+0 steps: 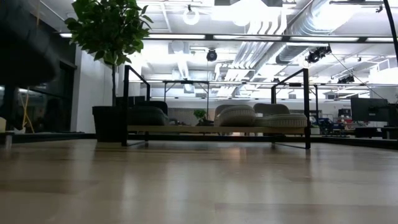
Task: Pick and place slides into the shelf
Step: Put the black slipper on the shelf
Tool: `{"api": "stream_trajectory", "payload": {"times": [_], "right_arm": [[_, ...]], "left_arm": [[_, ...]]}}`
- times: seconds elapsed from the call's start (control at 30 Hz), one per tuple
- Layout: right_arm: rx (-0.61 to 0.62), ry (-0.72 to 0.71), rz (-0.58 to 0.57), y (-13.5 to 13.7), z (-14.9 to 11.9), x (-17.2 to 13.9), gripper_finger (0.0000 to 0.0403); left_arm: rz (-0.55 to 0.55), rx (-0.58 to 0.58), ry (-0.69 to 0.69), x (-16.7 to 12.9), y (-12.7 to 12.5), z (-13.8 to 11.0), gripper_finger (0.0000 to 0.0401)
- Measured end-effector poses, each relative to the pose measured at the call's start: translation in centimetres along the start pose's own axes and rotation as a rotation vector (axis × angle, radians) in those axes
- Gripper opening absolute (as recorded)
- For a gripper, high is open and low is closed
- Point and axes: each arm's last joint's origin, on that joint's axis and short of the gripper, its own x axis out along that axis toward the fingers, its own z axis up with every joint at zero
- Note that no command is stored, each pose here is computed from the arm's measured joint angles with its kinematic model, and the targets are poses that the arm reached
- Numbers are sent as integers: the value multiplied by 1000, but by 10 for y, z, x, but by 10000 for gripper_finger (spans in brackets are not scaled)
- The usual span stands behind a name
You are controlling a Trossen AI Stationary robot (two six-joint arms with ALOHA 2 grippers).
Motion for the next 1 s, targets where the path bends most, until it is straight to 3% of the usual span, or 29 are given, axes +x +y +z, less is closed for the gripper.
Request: {"api": "stream_trajectory", "payload": {"times": [0.2, 0.37, 0.73, 1.0], "right_arm": [[8, -35, 30, -2, 7, -5, 114], [52, -84, 30, -19, 17, -24, 114], [118, -222, -22, -68, 31, -83, 114], [107, -209, -47, -79, 28, -91, 114]], "left_arm": [[-17, -22, -78, -8, 15, 36, 2], [54, 5, -82, 6, 37, 69, 2], [162, 90, -71, 55, 82, 125, 2], [142, 114, -137, 87, 109, 162, 2]]}}
